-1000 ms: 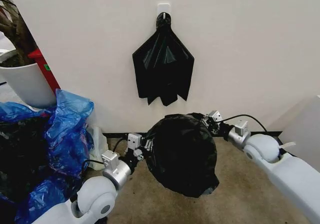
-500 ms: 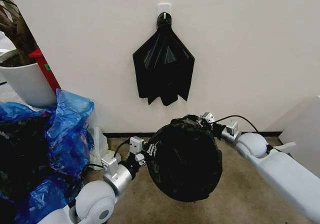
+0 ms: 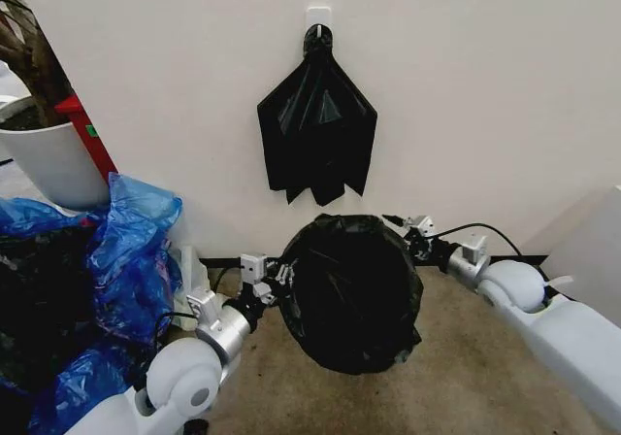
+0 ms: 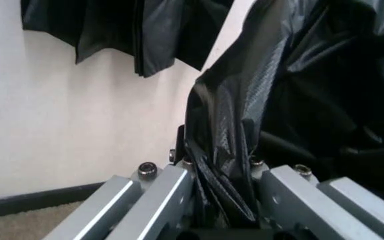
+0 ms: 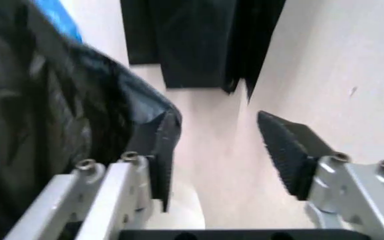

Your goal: Place the garbage bag over the trash bin.

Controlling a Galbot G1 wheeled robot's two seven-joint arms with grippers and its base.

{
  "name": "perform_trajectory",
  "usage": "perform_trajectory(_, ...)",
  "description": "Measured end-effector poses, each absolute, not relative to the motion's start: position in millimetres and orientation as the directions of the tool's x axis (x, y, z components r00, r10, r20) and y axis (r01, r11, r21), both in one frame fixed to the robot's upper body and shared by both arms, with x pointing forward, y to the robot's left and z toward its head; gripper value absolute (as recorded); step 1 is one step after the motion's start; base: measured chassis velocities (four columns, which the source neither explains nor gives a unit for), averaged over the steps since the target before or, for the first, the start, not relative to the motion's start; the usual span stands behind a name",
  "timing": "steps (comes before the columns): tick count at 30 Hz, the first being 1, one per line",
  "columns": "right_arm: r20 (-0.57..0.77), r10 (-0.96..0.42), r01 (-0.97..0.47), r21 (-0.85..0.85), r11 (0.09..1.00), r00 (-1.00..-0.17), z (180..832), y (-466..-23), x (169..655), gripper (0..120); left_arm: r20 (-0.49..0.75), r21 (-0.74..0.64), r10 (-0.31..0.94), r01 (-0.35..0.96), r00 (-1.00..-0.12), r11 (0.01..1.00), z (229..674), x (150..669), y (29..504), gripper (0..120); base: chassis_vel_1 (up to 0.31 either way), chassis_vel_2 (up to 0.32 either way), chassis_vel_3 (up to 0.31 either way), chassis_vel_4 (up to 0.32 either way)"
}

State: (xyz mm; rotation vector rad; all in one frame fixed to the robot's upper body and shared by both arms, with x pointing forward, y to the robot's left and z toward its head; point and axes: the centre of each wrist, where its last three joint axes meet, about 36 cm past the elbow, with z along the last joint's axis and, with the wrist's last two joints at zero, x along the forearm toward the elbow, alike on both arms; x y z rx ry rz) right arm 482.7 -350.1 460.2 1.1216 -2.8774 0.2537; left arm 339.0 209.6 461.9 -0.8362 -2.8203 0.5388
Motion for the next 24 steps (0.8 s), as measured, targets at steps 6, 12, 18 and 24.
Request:
perform_trajectory(6, 0.076, -0.676, -0.681, -0.066, 0.73, -0.733, 473, -366, 479, 71, 0.043, -0.408, 0.579, 0.515, -0.814, 0.754, 453, 339, 216, 1, 0.0, 0.0, 0.0, 0.0)
perform_trajectory(12, 0.063, -0.692, -0.693, 0.004, 0.721, -0.719, 481, -388, 480, 93, 0.056, -0.428, 0.57, 0.497, -0.82, 0.755, 447, 344, 220, 1, 0.0, 0.0, 0.0, 0.0)
perform_trajectory(18, 0.087, -0.606, -0.601, 0.081, 0.795, -0.79, 517, -367, 454, 100, 0.127, -0.427, 0.48, 0.389, -0.868, 0.816, 442, 350, 221, 1, 0.0, 0.0, 0.0, 0.0)
perform_trajectory(24, 0.11, -0.585, -0.537, 0.289, 0.792, -0.804, 534, -327, 428, 100, 0.171, -0.526, 0.463, 0.317, -0.87, 0.789, 433, 344, 224, 1, 0.0, 0.0, 0.0, 0.0)
